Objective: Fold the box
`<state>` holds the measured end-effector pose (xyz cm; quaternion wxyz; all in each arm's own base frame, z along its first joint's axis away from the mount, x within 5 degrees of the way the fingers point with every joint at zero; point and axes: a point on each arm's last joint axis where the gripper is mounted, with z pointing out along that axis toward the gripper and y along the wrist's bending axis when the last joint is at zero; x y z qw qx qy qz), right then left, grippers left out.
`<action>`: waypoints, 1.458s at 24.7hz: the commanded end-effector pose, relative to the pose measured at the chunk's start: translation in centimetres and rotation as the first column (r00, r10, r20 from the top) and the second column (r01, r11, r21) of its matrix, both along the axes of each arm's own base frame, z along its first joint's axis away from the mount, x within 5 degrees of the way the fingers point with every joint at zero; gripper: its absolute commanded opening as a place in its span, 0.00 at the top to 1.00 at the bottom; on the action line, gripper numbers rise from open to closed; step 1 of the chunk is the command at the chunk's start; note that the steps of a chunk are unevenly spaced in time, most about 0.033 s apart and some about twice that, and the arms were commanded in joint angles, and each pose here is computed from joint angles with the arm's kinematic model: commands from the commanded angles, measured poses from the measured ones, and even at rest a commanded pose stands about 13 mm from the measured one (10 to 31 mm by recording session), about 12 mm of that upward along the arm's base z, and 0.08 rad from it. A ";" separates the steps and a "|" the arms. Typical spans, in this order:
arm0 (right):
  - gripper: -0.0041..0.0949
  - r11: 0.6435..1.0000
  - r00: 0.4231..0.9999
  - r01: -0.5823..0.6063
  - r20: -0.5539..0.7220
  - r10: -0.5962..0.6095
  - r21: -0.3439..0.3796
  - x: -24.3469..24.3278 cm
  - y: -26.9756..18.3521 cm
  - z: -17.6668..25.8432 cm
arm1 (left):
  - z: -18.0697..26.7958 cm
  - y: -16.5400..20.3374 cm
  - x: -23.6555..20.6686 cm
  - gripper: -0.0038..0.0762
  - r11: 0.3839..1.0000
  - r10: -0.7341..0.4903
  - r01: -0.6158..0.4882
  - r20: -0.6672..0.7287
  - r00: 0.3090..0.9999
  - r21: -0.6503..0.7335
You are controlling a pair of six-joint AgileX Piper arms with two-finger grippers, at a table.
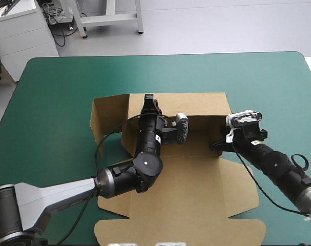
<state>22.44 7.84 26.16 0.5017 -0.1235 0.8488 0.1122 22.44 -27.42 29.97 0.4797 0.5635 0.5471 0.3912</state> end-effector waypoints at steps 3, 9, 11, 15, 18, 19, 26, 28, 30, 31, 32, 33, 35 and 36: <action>0.98 0.999 0.998 0.023 0.058 -0.024 0.022 0.2 -0.1 1.4 | 2.6 0.1 -0.4 0.90 0.998 -0.038 0.042 0.073 0.997 -0.053; 0.98 1.000 0.995 0.006 0.097 -0.004 -0.020 0.4 0.0 2.1 | 2.6 0.0 -0.4 0.66 0.997 -0.048 0.052 0.071 0.996 -0.060; 0.98 1.000 0.992 0.021 0.121 -0.019 -0.018 0.7 -0.1 2.6 | 2.5 -0.2 -0.4 0.65 0.993 -0.052 0.058 0.059 0.997 -0.104; 0.98 0.998 0.986 0.057 0.161 -0.053 -0.020 1.3 -0.3 3.3 | 2.6 -0.1 -0.5 0.65 0.994 -0.039 0.047 0.074 0.996 -0.102; 0.98 0.998 0.986 0.057 0.157 -0.052 -0.022 2.5 0.1 3.5 | 2.9 -0.3 -1.1 0.65 0.995 -0.030 0.040 0.104 0.994 -0.090; 0.98 0.998 0.987 0.056 0.154 -0.052 -0.023 3.1 0.3 3.5 | 2.9 -0.5 -1.3 0.65 0.995 -0.032 0.042 0.109 0.994 -0.089; 0.98 0.997 0.986 0.064 0.159 -0.058 -0.034 7.9 1.8 4.0 | 3.3 -0.6 -1.8 0.35 0.994 -0.010 0.025 0.143 0.990 -0.104; 0.98 0.996 0.982 0.084 0.174 -0.077 -0.036 9.0 2.0 4.1 | 3.4 -0.2 -1.8 0.31 0.994 0.037 -0.020 0.156 0.987 -0.104; 0.98 0.994 0.978 0.099 0.189 -0.088 -0.051 10.1 2.1 4.1 | 3.3 -0.1 -2.5 0.31 0.993 0.072 -0.058 0.147 0.987 -0.099; 0.98 0.994 0.979 0.095 0.186 -0.082 -0.062 10.6 2.3 3.9 | 3.0 -0.3 -3.0 0.31 0.994 0.065 -0.054 0.112 0.992 -0.096; 0.98 0.994 0.981 0.092 0.178 -0.080 -0.059 11.0 2.2 3.8 | 2.5 -0.7 -3.7 0.31 0.995 0.050 -0.046 0.053 0.997 -0.087; 0.98 0.995 0.984 0.084 0.160 -0.074 -0.056 11.4 2.2 3.5 | 2.0 -0.9 -4.2 0.31 0.998 0.034 -0.034 0.006 0.999 -0.060; 0.98 0.997 0.992 0.065 0.113 -0.060 -0.036 11.7 1.9 3.1 | 1.2 -0.7 -4.9 0.36 0.999 0.012 -0.006 -0.113 0.994 0.050; 0.98 0.998 0.995 0.055 0.086 -0.052 -0.023 11.8 1.8 2.8 | 0.9 -0.5 -5.3 0.44 0.994 -0.004 0.027 -0.215 0.977 0.102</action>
